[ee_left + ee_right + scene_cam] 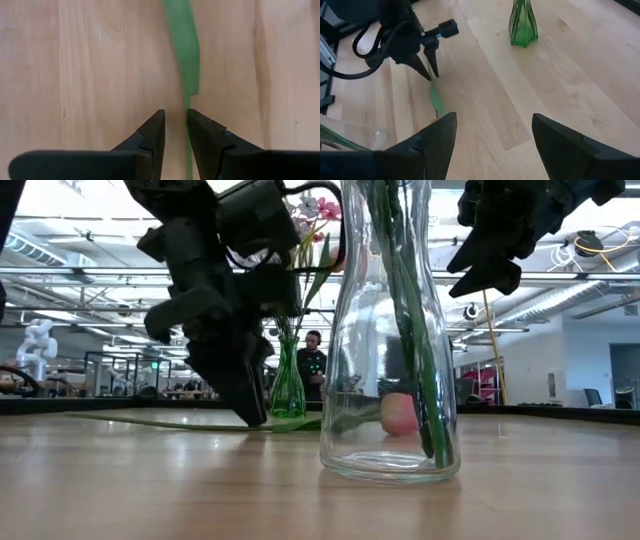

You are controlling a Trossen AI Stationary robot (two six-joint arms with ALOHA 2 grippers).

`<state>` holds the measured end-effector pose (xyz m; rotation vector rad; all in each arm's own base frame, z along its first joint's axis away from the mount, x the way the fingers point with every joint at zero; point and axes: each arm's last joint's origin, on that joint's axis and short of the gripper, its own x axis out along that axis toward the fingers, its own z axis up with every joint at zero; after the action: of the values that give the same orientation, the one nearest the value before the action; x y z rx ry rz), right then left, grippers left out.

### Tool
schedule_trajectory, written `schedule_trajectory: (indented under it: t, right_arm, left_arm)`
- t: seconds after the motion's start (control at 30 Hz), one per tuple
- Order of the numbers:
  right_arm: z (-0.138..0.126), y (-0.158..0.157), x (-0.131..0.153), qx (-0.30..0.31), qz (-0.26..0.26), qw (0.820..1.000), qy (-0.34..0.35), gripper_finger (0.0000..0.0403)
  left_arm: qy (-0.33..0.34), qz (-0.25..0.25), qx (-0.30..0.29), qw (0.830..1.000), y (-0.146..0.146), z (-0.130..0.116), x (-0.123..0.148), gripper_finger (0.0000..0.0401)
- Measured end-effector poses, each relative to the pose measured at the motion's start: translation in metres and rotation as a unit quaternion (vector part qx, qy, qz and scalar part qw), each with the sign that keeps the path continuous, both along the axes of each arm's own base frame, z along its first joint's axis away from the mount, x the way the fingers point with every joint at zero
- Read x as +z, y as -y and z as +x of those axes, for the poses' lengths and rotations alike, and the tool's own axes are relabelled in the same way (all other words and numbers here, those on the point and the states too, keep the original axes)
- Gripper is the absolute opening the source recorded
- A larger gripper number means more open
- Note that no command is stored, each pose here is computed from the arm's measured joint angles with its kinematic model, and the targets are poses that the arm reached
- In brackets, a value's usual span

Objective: Sort flowers into vase by color
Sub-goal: Put the pink tulip into the green vase

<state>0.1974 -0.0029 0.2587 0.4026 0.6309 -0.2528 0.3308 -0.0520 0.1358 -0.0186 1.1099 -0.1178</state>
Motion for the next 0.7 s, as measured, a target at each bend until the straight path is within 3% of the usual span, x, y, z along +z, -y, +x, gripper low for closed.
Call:
schedule_trajectory:
  t: [0.7]
  right_arm:
    - [-0.0002, -0.0002, -0.0002, 0.001, 0.002, 1.000, -0.001, 0.0251]
  left_arm:
    - [-0.019, 0.009, -0.003, 1.000, 0.0060, 0.0015, -0.0087, 0.0088]
